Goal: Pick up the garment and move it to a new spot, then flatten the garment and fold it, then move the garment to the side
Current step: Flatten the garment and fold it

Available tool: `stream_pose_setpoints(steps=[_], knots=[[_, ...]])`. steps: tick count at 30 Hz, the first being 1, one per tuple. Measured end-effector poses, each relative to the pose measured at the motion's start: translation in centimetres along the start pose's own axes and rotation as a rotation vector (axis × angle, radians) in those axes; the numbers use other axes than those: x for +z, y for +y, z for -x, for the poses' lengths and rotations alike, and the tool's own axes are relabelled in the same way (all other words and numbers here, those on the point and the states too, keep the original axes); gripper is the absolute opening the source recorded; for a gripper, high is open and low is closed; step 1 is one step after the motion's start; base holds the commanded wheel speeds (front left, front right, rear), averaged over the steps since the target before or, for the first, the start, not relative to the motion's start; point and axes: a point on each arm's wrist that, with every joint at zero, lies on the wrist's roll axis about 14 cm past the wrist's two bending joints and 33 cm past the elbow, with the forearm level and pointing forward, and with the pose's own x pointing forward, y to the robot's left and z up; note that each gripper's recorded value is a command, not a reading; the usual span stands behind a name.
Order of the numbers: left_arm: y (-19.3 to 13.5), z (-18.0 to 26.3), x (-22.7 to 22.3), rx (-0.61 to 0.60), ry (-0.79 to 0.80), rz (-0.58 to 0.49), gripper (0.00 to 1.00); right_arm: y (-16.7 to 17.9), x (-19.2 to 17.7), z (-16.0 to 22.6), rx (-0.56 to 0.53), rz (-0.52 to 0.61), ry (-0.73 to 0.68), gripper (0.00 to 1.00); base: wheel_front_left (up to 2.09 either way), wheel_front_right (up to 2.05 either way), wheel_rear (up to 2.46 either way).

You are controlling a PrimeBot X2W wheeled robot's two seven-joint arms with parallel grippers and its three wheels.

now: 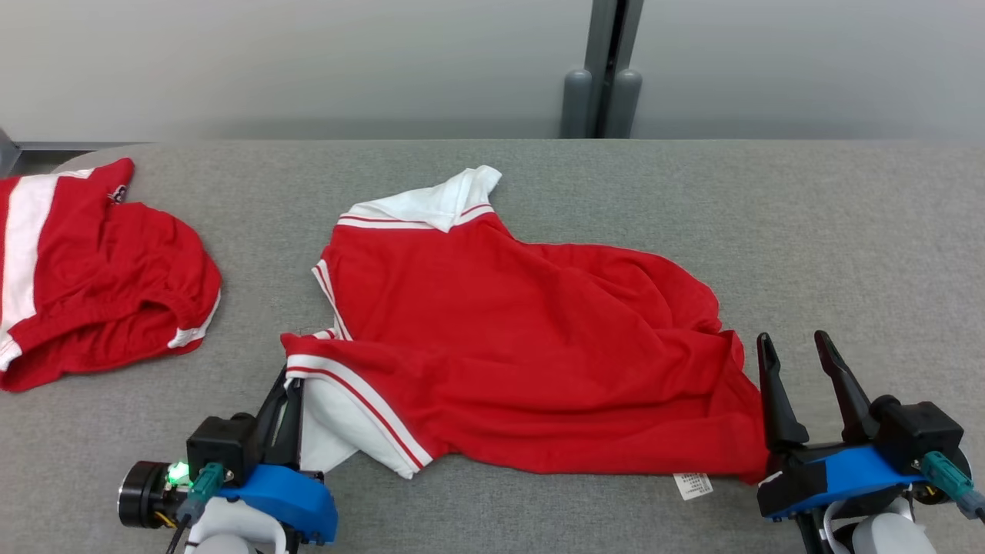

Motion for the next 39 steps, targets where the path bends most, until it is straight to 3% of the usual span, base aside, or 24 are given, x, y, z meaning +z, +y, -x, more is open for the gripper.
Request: stream_pose_setpoints(steps=[15, 16, 17, 18, 30, 39], knots=[[1.1, -5.0, -1.2, -0.006, 0.03, -0.014, 0.0, -3.1, 0.0, 0.3, -0.079, 0.018, 0.005, 1.0, 0.0, 0.0, 0.0], [1.3, -5.1, -1.4, -0.002, 0.035, -0.013, 0.26, -3.2, 0.0, 0.3, -0.08, 0.018, 0.006, 1.0, 0.0, 0.0, 0.0], [1.4, -5.1, -1.4, 0.003, 0.038, -0.012, 0.96, -3.1, 0.0, 0.3, -0.08, 0.017, 0.007, 1.0, 0.0, 0.0, 0.0], [1.5, -5.0, -1.5, 0.009, 0.041, -0.009, 1.0, -3.1, 0.0, 0.3, -0.078, 0.017, 0.006, 1.0, 0.0, 0.0, 0.0], [1.2, -0.8, 0.6, 0.087, -0.078, 0.06, 1.0, -0.6, 0.7, -0.6, -0.011, 0.007, -0.016, 1.0, 0.0, 0.0, 0.0], [2.6, 2.2, 4.1, 0.17, -0.214, 0.038, 1.0, 0.5, 1.0, -0.4, 0.018, 0.004, -0.022, 1.0, 0.0, 0.0, 0.0]])
